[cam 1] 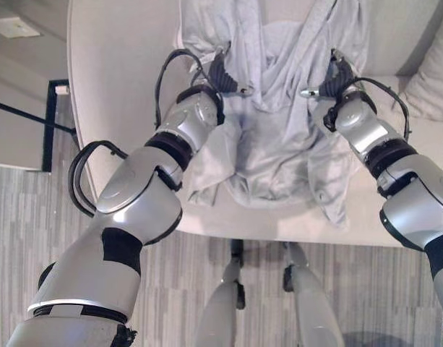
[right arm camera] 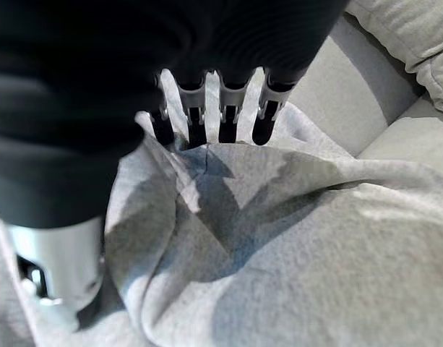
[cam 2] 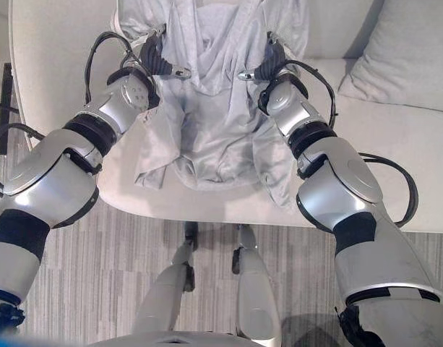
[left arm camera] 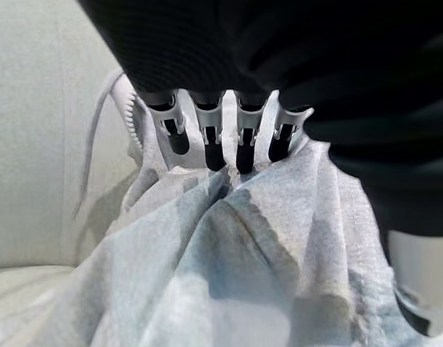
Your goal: Hang the clothes on the sofa on the clothes rack.
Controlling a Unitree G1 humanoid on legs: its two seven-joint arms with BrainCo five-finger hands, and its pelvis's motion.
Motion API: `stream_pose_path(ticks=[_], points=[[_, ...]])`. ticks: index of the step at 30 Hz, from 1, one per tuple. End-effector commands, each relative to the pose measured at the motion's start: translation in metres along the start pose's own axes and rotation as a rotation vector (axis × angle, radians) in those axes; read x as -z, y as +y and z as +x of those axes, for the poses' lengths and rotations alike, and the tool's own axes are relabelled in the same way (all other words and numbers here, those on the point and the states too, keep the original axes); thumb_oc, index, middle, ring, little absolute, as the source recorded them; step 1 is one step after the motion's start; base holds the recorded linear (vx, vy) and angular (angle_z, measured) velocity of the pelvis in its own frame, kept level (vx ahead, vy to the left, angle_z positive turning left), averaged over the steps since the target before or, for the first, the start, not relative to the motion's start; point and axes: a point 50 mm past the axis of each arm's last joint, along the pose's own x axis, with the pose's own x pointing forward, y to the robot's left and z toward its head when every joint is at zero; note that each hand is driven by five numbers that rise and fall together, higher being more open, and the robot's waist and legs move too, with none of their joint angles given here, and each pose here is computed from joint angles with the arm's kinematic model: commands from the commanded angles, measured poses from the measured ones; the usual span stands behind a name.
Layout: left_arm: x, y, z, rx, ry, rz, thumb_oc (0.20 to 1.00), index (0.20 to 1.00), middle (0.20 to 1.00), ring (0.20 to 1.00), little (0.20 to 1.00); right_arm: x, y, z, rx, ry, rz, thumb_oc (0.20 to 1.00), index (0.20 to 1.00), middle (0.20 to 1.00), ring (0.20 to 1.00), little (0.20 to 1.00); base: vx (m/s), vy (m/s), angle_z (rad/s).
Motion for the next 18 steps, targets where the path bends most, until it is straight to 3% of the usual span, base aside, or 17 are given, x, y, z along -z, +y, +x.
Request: stream_pose_path(ticks=[1, 12, 13, 14, 15, 16, 17, 18], points=[[-0.024, 0.071, 0.017, -0.221, -0.038, 0.085, 1.000, 1.000, 1.000, 1.000, 1.000, -0.057, -0.055, 0.015, 0.188, -0.106, -0.058, 1.000, 1.000, 1.000, 1.000, 1.000, 0.00, 0.000, 0.00], [-0.029, 0.078, 0.018, -0.266, -0.042, 0.137, 1.000, 1.000, 1.000, 1.000, 1.000, -0.058, -0.073, 0.017, 0.254, -0.080, -0.100, 1.000, 1.000, 1.000, 1.000, 1.000, 0.00, -0.009, 0.04], [-0.029, 0.079, 0.018, -0.271, -0.040, 0.145, 1.000, 1.000, 1.000, 1.000, 1.000, -0.059, -0.074, 0.017, 0.255, -0.080, -0.098, 0.507, 0.507, 0.507, 0.507, 0.507, 0.00, -0.030, 0.10], [-0.030, 0.080, 0.018, -0.280, -0.039, 0.154, 0.925, 0.925, 0.925, 0.925, 0.925, -0.061, -0.073, 0.017, 0.255, -0.087, -0.086, 0.376, 0.376, 0.376, 0.376, 0.376, 0.00, -0.031, 0.09], [-0.030, 0.080, 0.018, -0.280, -0.039, 0.154, 0.567, 0.567, 0.567, 0.567, 0.567, -0.061, -0.073, 0.017, 0.255, -0.087, -0.086, 0.200, 0.200, 0.200, 0.200, 0.200, 0.00, -0.023, 0.06], [-0.030, 0.081, 0.018, -0.286, -0.040, 0.160, 0.498, 0.498, 0.498, 0.498, 0.498, -0.063, -0.072, 0.017, 0.253, -0.095, -0.076, 0.200, 0.200, 0.200, 0.200, 0.200, 0.00, -0.008, 0.04], [-0.030, 0.082, 0.018, -0.292, -0.040, 0.170, 0.200, 0.200, 0.200, 0.200, 0.200, -0.064, -0.071, 0.017, 0.248, -0.101, -0.061, 0.200, 0.200, 0.200, 0.200, 0.200, 0.00, 0.000, 0.00], [-0.029, 0.082, 0.018, -0.293, -0.037, 0.171, 0.200, 0.200, 0.200, 0.200, 0.200, -0.066, -0.068, 0.016, 0.239, -0.109, -0.049, 0.200, 0.200, 0.200, 0.200, 0.200, 0.00, 0.000, 0.00]])
